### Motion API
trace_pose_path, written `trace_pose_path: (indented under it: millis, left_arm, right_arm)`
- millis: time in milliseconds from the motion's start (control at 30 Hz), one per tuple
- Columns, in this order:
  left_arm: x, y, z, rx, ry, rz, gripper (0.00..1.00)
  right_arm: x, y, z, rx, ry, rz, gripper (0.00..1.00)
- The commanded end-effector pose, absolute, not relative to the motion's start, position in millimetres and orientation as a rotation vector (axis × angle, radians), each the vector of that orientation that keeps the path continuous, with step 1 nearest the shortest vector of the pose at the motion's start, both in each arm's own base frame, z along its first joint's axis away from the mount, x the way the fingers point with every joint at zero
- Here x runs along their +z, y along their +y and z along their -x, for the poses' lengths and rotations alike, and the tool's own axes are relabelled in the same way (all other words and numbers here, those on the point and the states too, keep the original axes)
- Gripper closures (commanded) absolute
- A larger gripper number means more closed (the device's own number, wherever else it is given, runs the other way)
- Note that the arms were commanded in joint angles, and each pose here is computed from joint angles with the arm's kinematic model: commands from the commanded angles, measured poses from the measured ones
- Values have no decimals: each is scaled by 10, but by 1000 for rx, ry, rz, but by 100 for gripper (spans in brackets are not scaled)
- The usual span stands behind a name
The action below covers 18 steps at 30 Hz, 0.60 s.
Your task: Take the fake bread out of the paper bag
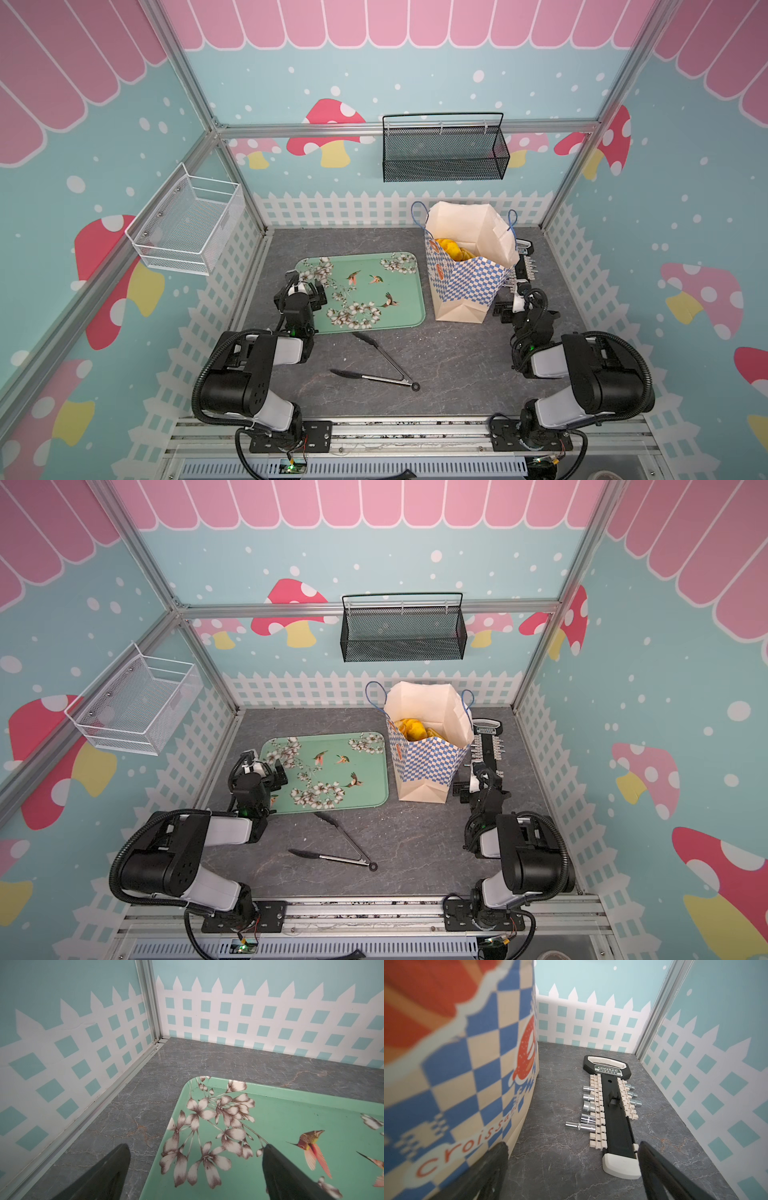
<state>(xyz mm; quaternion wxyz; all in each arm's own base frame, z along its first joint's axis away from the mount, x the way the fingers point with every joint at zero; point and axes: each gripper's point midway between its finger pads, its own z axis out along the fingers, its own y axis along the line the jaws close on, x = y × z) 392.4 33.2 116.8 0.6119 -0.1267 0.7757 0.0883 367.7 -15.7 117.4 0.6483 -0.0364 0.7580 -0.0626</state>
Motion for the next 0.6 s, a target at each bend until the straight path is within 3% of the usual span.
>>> trace_pose_path:
  millis: [0, 567]
  left_arm:
    - [1190, 330, -3956, 210, 1784, 286, 1]
    - [1192, 337, -3952, 209, 1783, 288, 1]
  right_arm:
    - [1324, -132, -3724, -150, 1668, 99, 2]
    - [1320, -135, -3721, -150, 1669, 97, 2]
